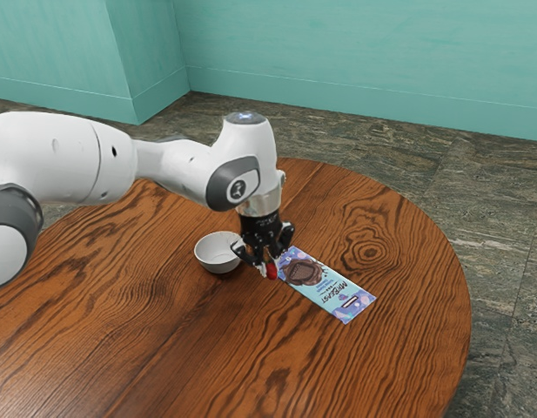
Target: Take strawberry from the bowl
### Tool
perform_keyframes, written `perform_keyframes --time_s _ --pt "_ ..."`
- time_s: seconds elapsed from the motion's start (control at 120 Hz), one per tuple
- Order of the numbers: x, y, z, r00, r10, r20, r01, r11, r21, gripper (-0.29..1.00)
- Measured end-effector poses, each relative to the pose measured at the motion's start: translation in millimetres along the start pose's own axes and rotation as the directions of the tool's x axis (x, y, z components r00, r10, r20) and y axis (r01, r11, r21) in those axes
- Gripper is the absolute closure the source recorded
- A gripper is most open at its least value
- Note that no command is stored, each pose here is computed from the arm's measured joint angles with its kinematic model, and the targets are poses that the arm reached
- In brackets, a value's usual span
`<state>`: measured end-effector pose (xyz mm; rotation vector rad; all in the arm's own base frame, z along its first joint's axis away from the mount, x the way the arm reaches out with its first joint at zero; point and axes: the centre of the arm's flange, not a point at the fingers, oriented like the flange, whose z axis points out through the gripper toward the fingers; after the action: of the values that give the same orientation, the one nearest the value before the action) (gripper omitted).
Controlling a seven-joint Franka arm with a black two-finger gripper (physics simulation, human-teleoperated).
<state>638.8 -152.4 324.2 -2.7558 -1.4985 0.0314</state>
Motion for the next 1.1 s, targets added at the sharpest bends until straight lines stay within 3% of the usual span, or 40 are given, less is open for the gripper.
perform_keyframes --time_s 0.233,0.375,0.558,0.708,0.792,0.933,1.025,1.1 --pt "-52.1 -1.3 28.9 0.997 0.072 0.024 -0.074 0.996 0.058 0.74" --pt "-61.1 -0.8 37.1 0.996 0.086 0.029 -0.088 0.994 0.071 0.73" --pt "-64.3 0.5 44.9 0.995 0.093 0.036 -0.096 0.993 0.073 0.36" --pt "-60.9 1.0 32.6 0.995 0.099 0.032 -0.101 0.993 0.055 0.19" --pt "-60.6 13.1 -11.3 0.990 0.140 0.003 -0.140 0.990 0.020 0.14" --pt "-12.3 4.9 -169.8 0.972 0.216 -0.093 -0.223 0.972 -0.077 0.08" --pt "44.5 -45.9 -245.7 0.965 0.233 -0.122 -0.245 0.964 -0.104 0.06" --pt "100.4 -101.7 -278.3 0.967 0.224 -0.123 -0.235 0.968 -0.090 0.05"
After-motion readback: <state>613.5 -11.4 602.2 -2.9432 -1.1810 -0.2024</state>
